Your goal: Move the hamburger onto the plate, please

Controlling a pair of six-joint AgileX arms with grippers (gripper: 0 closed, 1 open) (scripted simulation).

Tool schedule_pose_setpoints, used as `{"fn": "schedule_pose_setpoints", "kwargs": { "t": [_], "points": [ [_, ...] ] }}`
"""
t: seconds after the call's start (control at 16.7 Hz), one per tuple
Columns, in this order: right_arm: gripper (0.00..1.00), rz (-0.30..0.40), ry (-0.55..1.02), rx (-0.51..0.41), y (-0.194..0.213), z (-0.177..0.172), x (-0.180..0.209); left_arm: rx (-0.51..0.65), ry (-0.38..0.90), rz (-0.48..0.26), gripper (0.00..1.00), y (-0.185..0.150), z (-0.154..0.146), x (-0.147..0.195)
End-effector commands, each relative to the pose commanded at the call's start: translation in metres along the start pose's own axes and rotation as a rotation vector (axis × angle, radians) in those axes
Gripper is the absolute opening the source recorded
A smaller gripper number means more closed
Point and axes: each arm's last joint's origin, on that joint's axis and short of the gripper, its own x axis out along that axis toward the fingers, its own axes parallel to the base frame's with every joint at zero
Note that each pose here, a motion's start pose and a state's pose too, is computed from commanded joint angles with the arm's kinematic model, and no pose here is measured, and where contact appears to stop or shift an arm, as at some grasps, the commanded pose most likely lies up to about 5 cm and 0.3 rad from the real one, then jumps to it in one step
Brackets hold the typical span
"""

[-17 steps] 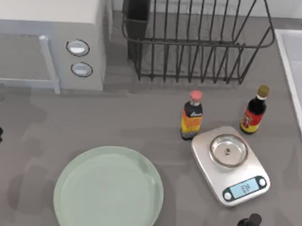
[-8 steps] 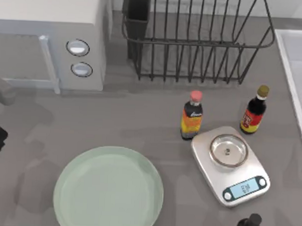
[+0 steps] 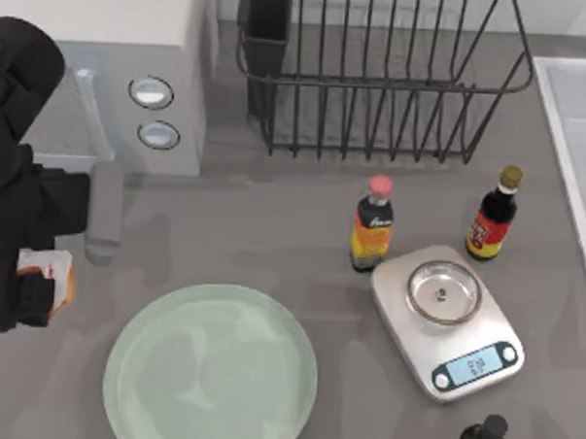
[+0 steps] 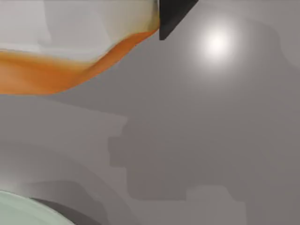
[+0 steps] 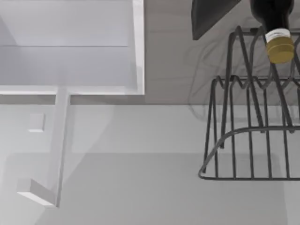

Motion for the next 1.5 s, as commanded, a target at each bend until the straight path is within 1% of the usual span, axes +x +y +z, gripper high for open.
{"fn": "schedule_pose_setpoints", "kwargs": {
  "t": [0.36, 0.54, 0.66, 0.78, 0.9, 1.02, 1.38, 1.5],
  "points": [
    [1.0, 0.0, 0.0, 0.0, 0.0, 0.0, 0.0, 0.811, 0.001, 0.003, 0.0, -0.016, 0.068, 0.003],
    [1.0, 0.0, 0.0, 0.0, 0.0, 0.0, 0.0, 1.184, 0.003, 0.007, 0.0, -0.031, 0.098, 0.005],
    [1.0, 0.0, 0.0, 0.0, 0.0, 0.0, 0.0, 1.395, 0.007, -0.001, 0.0, -0.042, 0.113, 0.008],
    [1.0, 0.0, 0.0, 0.0, 0.0, 0.0, 0.0, 1.556, 0.014, -0.019, 0.0, -0.051, 0.125, 0.012],
    [1.0, 0.0, 0.0, 0.0, 0.0, 0.0, 0.0, 1.663, 0.021, -0.037, 0.0, -0.059, 0.132, 0.016],
    [1.0, 0.0, 0.0, 0.0, 0.0, 0.0, 0.0, 1.712, 0.025, -0.039, 0.0, -0.064, 0.134, 0.018],
    [1.0, 0.0, 0.0, 0.0, 0.0, 0.0, 0.0, 1.713, 0.024, -0.037, 0.0, -0.063, 0.133, 0.018],
    [1.0, 0.0, 0.0, 0.0, 0.0, 0.0, 0.0, 1.712, 0.023, -0.034, 0.0, -0.063, 0.133, 0.025]
  ]
}}
